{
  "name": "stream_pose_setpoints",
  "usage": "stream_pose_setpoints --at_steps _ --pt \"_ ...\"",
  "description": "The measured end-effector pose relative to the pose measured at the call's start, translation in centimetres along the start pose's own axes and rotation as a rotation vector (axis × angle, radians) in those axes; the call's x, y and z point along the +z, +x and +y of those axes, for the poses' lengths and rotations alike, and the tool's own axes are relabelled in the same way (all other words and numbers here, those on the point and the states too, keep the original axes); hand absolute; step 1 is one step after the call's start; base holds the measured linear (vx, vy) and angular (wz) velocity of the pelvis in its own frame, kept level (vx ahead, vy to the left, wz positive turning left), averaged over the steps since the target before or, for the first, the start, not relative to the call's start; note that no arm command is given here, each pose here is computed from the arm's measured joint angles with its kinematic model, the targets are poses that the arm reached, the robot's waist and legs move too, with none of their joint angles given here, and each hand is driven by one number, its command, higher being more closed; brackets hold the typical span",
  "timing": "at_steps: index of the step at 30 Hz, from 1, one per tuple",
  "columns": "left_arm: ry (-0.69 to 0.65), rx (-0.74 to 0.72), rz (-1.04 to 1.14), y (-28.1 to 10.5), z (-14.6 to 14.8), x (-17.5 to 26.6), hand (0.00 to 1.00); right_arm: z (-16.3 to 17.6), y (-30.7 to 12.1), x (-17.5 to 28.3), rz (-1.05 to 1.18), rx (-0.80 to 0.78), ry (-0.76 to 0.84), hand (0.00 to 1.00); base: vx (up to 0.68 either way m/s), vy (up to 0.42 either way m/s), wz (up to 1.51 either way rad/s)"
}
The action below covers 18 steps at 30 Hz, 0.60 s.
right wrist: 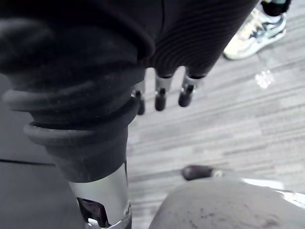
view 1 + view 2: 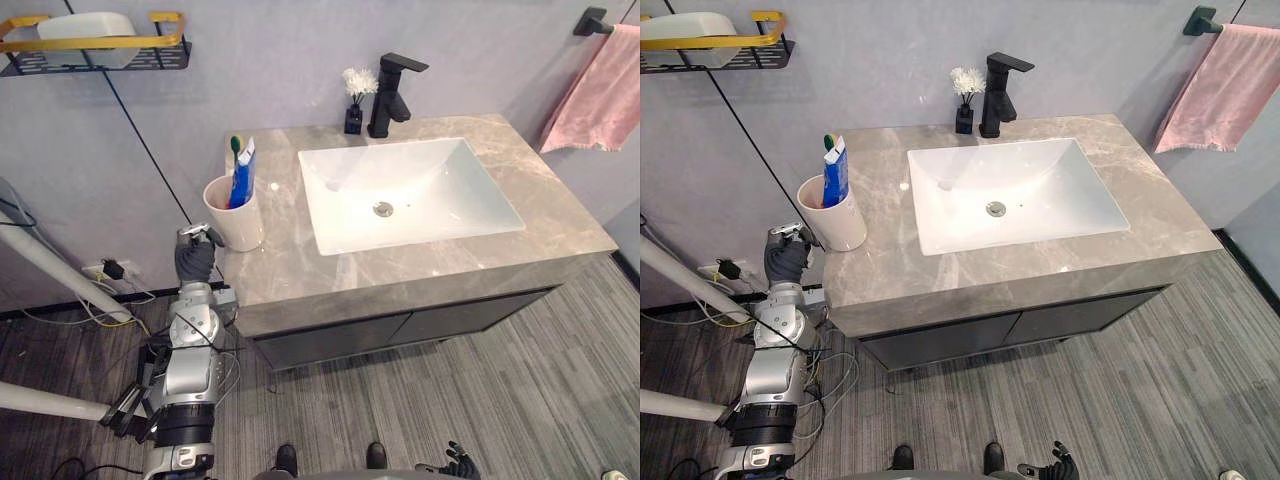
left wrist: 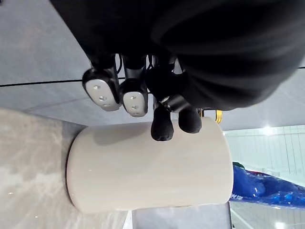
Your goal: Organize washtable
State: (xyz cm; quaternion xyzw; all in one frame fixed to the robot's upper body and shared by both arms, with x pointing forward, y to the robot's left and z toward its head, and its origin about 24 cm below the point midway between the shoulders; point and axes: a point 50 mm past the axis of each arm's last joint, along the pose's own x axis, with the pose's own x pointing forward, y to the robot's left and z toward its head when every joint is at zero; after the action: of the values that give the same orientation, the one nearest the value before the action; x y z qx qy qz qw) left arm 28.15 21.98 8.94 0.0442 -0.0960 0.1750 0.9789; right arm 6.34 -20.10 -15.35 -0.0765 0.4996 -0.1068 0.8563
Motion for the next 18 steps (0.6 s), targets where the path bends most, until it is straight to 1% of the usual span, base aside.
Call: stream_pose_setpoints --at_steps 7,18 --pt "-0.006 -0.01 0.038 -0.1 -0.2 -0.8 1.0 0.0 0.0 0.0 0.001 0.0 0.0 0.0 0.0 -0.001 -0.04" --pt "-0.022 -0.053 0.046 -0.3 -1.2 -0.9 1.0 0.0 0.0 0.0 -0.004 -0.002 0.001 0.0 0.0 0.0 0.0"
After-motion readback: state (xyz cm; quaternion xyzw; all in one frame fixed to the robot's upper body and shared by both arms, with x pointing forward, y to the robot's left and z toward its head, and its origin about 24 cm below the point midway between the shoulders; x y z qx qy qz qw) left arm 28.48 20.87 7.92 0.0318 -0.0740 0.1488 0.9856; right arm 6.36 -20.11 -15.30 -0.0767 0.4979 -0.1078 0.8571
